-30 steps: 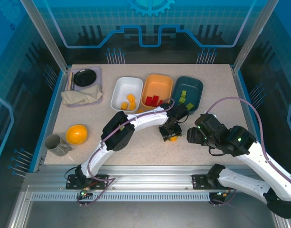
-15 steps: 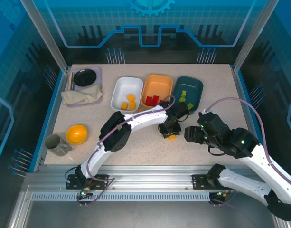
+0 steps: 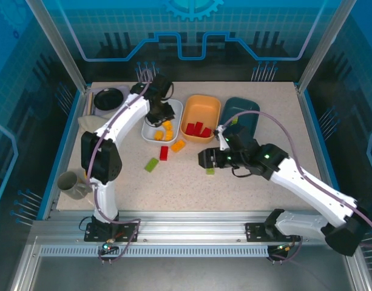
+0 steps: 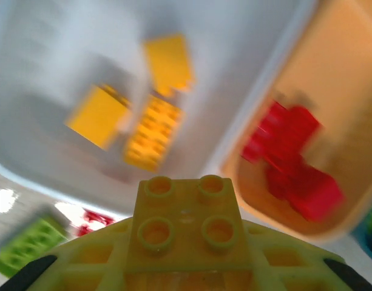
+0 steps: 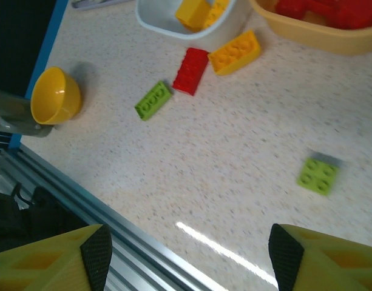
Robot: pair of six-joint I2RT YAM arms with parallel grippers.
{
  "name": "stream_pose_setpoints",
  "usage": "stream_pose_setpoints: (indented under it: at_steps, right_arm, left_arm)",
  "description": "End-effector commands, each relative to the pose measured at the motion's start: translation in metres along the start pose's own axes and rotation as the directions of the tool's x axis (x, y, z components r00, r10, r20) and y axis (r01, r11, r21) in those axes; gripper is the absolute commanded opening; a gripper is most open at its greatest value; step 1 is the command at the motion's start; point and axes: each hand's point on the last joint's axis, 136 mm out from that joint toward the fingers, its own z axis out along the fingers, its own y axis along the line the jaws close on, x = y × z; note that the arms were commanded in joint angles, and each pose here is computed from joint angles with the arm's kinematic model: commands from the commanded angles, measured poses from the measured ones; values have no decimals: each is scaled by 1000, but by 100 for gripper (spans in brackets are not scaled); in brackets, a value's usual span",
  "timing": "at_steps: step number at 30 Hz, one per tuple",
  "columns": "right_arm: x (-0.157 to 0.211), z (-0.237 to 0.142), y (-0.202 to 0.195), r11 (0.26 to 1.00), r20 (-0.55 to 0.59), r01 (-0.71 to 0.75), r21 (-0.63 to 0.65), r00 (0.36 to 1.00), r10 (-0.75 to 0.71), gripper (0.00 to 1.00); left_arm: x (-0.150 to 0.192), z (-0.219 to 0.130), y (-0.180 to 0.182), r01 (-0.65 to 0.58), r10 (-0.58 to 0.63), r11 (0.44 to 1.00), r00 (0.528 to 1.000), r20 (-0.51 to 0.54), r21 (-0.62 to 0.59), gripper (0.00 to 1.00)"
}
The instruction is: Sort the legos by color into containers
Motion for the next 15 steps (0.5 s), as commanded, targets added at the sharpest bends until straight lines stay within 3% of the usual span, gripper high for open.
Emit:
stream_pose_setpoints:
  at_steps: [1, 11, 15]
  right_arm:
    - [-41, 11, 39, 989, 71, -3, -145, 997, 13, 72]
    - [-64, 59, 28, 989, -11, -118, -89, 993, 117, 72]
    - [-58, 68, 16, 990, -44, -140, -27, 989, 139, 72]
  left_arm:
    - [-23, 17, 26, -121, 122, 984, 992, 2, -131, 24]
    - [-60, 80, 40, -163, 159, 957, 987, -38, -239, 26]
    - [-54, 91, 43, -161, 149, 957, 987, -66, -242, 35]
